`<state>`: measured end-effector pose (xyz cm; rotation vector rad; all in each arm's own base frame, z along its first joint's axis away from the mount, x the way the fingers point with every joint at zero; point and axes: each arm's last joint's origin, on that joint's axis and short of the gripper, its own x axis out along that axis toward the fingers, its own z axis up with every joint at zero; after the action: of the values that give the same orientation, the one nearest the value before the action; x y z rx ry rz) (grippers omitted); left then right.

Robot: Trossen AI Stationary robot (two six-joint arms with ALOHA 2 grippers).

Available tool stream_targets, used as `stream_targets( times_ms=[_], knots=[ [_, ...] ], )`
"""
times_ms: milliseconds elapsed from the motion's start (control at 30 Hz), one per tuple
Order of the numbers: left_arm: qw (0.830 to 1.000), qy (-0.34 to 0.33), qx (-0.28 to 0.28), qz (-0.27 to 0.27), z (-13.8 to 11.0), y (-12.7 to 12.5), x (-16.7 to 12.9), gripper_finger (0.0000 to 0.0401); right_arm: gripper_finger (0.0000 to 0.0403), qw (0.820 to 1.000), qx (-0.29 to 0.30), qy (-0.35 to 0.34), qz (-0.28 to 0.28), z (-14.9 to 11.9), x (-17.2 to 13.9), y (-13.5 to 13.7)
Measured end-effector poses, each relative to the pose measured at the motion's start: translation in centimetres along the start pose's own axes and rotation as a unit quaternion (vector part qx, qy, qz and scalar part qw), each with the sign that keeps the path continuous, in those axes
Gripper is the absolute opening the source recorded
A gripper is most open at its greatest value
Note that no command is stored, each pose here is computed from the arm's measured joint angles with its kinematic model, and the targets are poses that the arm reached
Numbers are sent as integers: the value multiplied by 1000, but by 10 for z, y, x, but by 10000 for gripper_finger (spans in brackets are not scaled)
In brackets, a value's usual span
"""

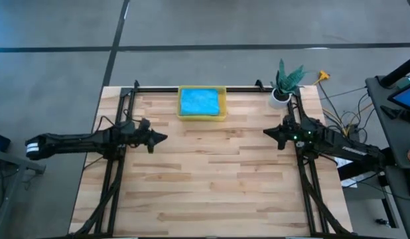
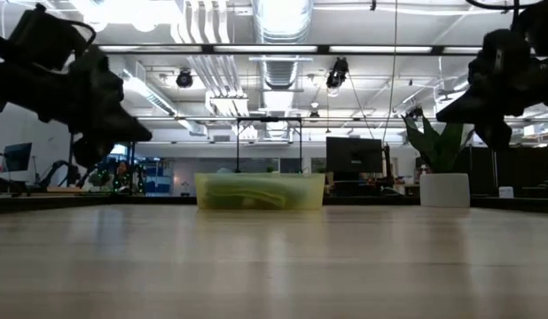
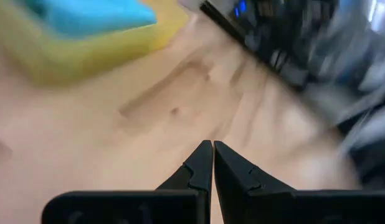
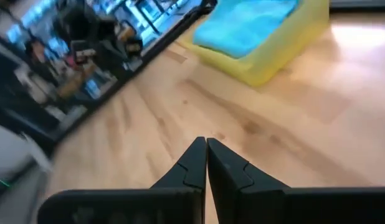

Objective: Fold microfiber towels
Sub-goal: Return to Home Position

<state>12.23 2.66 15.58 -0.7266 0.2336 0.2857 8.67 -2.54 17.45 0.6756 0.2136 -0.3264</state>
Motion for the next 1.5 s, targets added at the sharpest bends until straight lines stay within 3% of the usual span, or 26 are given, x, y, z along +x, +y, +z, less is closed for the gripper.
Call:
stream_targets(
  times_ms=[67, 100, 200, 267, 367, 433, 500, 600, 767, 900, 1067, 1300, 1500],
  knots=[
    [994, 11, 104, 7, -5, 4, 2, 0, 9, 999, -44, 8, -7, -3, 2, -3],
    [992, 17, 124, 11, -7, 6, 3, 0, 9, 998, -51, 15, -13, -6, 3, -5],
    [991, 11, 131, 24, -13, 12, 5, 0, 9, 996, -82, 6, -32, -10, 6, -9],
    [989, -10, 146, 21, -13, 13, 7, 0, 9, 991, -132, -26, -15, -6, 7, -6],
    [974, -66, 214, -11, -3, 4, 7, 0, 9, 969, -201, -143, 31, 9, 6, 4],
    [955, -124, 268, -33, 6, -4, 6, 0, 9, 949, -209, -235, 35, 15, 6, 6],
    [937, -168, 301, -46, 13, -9, 5, 0, 9, 941, -203, -270, 13, 16, 5, 4],
    [936, -184, 294, -56, 15, -12, 6, 0, 9, 939, -202, -277, 21, 17, 4, 5],
    [944, -183, 267, -64, 15, -12, 13, 0, 9, 936, -217, -255, 107, 16, 3, 11],
    [938, -189, 272, -101, 16, -15, 16, 0, 9, 937, -217, -229, 152, 13, 4, 13],
    [939, -151, 282, -126, 10, -13, 21, 0, 9, 945, -218, -196, 142, 9, 8, 10],
    [936, -159, 294, -112, 12, -12, 20, 0, 9, 957, -192, -167, 138, 6, 14, 8],
    [934, -164, 303, -98, 14, -9, 18, 0, 9, 951, -209, -157, 164, 5, 20, 15]
  ],
)
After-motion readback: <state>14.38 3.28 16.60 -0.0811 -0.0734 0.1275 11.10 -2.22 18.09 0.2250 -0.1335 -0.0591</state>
